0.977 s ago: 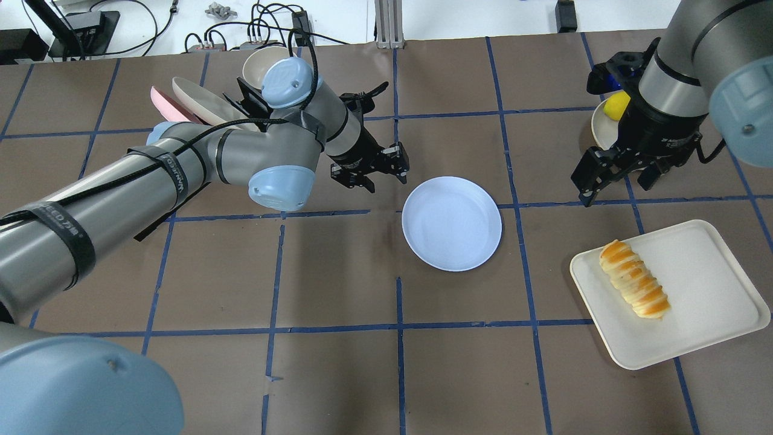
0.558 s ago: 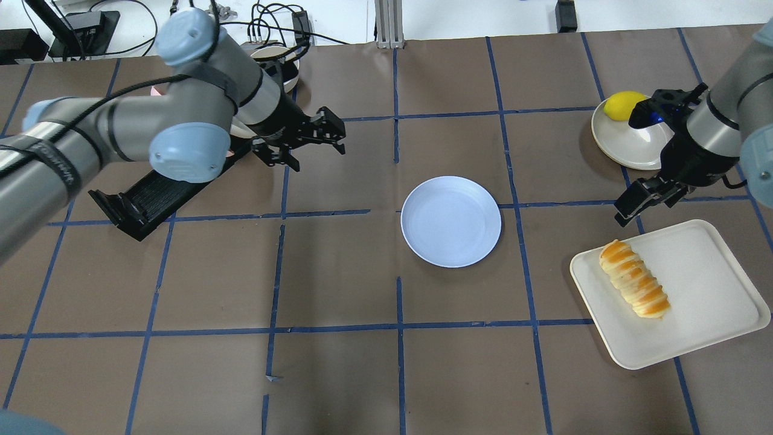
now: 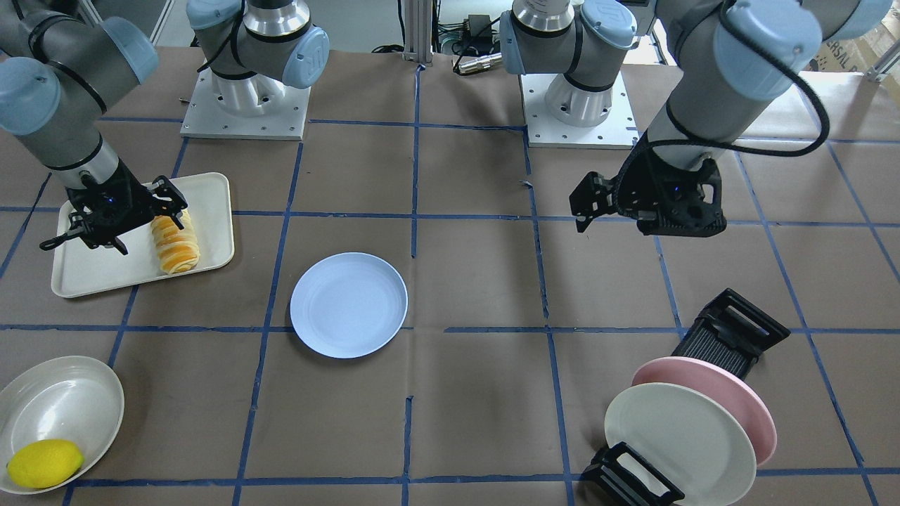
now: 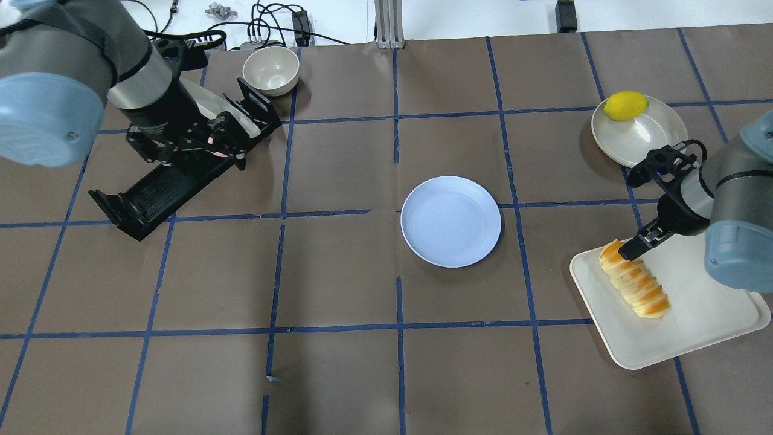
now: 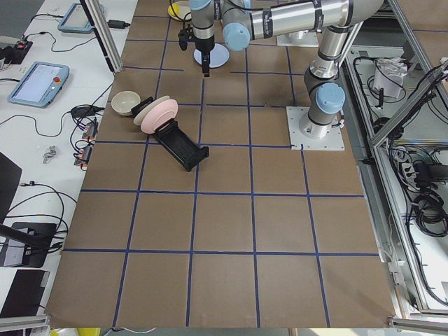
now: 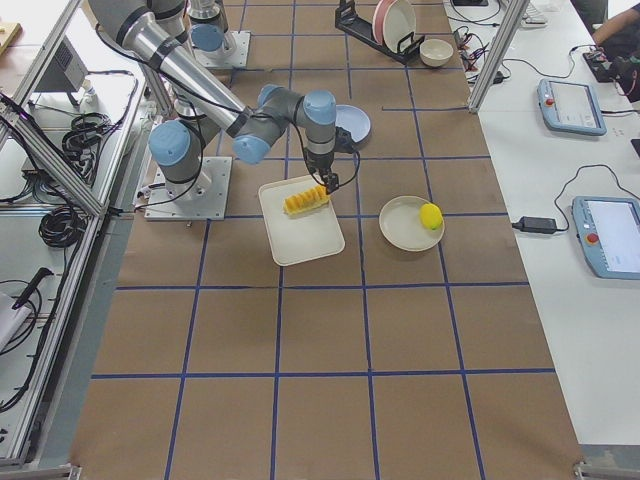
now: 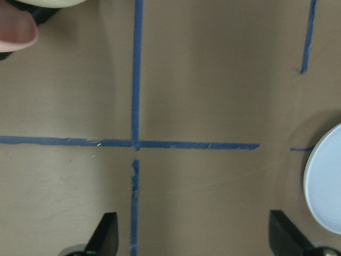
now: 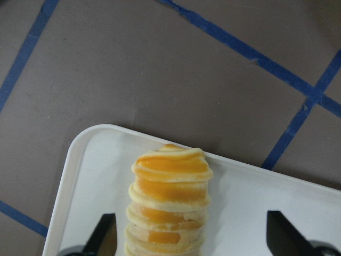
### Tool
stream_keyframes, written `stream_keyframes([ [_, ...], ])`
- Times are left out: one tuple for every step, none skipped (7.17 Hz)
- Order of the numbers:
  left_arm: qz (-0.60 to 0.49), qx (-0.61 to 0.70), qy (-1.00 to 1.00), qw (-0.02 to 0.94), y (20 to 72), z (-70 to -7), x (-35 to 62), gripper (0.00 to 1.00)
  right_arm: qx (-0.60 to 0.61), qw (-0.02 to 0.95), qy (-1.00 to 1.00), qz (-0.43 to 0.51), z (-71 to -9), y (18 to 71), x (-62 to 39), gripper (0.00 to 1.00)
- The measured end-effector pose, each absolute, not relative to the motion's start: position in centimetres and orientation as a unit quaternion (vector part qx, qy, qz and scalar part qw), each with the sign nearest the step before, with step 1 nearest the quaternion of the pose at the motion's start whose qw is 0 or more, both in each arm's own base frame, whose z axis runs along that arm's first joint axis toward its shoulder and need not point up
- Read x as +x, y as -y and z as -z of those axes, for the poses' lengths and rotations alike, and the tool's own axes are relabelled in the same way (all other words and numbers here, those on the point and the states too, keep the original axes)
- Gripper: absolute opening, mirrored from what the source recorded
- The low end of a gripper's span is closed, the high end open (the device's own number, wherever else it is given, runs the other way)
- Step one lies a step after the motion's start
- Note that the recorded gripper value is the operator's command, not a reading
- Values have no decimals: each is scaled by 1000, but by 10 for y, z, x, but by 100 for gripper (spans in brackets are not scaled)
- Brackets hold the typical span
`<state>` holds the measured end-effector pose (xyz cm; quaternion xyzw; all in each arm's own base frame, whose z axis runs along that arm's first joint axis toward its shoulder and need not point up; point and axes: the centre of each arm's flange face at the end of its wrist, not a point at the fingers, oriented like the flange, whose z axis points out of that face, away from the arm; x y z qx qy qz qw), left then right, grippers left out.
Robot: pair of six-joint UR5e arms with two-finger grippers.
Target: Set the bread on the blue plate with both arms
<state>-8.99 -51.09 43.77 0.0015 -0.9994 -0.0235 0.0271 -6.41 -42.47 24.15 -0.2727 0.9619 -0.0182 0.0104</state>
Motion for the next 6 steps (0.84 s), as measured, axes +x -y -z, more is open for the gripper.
stream_keyframes([
  [29, -3, 999, 20, 502, -465, -87, 100, -267, 19, -963, 21, -224, 416, -69, 95],
  [34, -6, 999, 18, 498, -478, -88, 100, -261, 28, -965, 19, -211, 407, -69, 88],
  [35, -8, 999, 17, 499, -482, -88, 100, -257, 35, -966, 16, -202, 399, -67, 50],
  [28, -8, 999, 17, 502, -487, -87, 100, -253, 38, -967, 14, -196, 394, -64, 25],
  [21, -10, 1000, 17, 504, -491, -84, 100, -249, 39, -968, 12, -194, 391, -64, 14],
  [17, -16, 1000, 17, 504, -493, -83, 100, -246, 40, -968, 10, -192, 390, -63, 9],
])
